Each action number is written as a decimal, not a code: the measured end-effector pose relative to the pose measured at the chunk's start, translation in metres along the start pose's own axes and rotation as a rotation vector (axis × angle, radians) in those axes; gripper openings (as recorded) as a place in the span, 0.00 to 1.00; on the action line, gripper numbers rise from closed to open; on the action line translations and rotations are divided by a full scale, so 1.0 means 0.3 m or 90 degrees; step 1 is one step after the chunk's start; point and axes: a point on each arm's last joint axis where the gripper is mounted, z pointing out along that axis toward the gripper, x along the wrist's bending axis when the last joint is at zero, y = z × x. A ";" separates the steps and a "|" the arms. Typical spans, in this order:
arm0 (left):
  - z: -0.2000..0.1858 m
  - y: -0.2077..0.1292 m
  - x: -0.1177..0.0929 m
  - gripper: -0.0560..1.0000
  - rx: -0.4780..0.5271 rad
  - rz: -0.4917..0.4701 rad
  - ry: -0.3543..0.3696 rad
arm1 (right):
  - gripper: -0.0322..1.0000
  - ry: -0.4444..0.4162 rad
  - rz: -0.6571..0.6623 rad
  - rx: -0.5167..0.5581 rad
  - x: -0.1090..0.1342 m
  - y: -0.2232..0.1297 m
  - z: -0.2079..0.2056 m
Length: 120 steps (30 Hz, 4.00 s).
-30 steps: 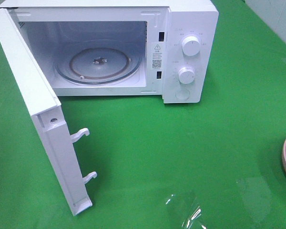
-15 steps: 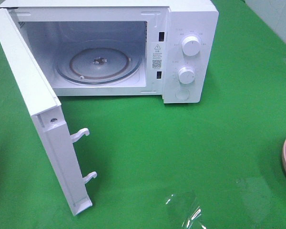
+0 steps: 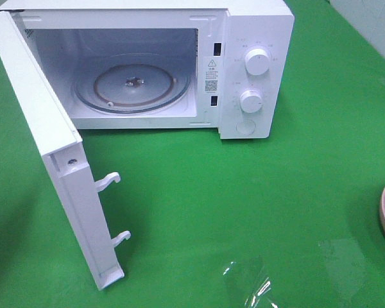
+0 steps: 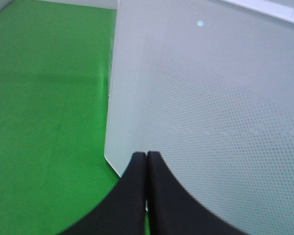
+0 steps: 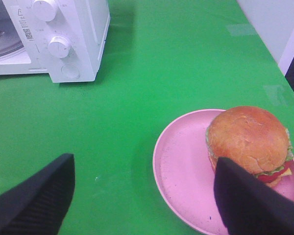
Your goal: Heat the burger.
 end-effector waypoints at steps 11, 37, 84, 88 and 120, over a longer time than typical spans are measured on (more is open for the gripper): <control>0.067 -0.074 -0.087 0.05 0.003 -0.012 -0.048 | 0.76 0.000 0.000 0.000 0.000 0.000 0.000; 0.291 -0.039 -0.372 0.05 -0.010 0.002 -0.121 | 0.76 0.000 0.000 0.000 0.000 0.000 0.000; 0.615 0.049 -0.603 0.05 0.060 0.034 -0.161 | 0.74 0.000 0.000 0.000 0.000 0.000 0.000; 0.623 0.048 -0.615 0.05 0.063 0.040 -0.167 | 0.74 0.000 0.000 0.000 0.000 0.000 0.000; 0.404 -0.011 -0.626 0.72 0.283 0.076 -0.212 | 0.74 0.000 0.000 0.000 0.000 0.000 0.000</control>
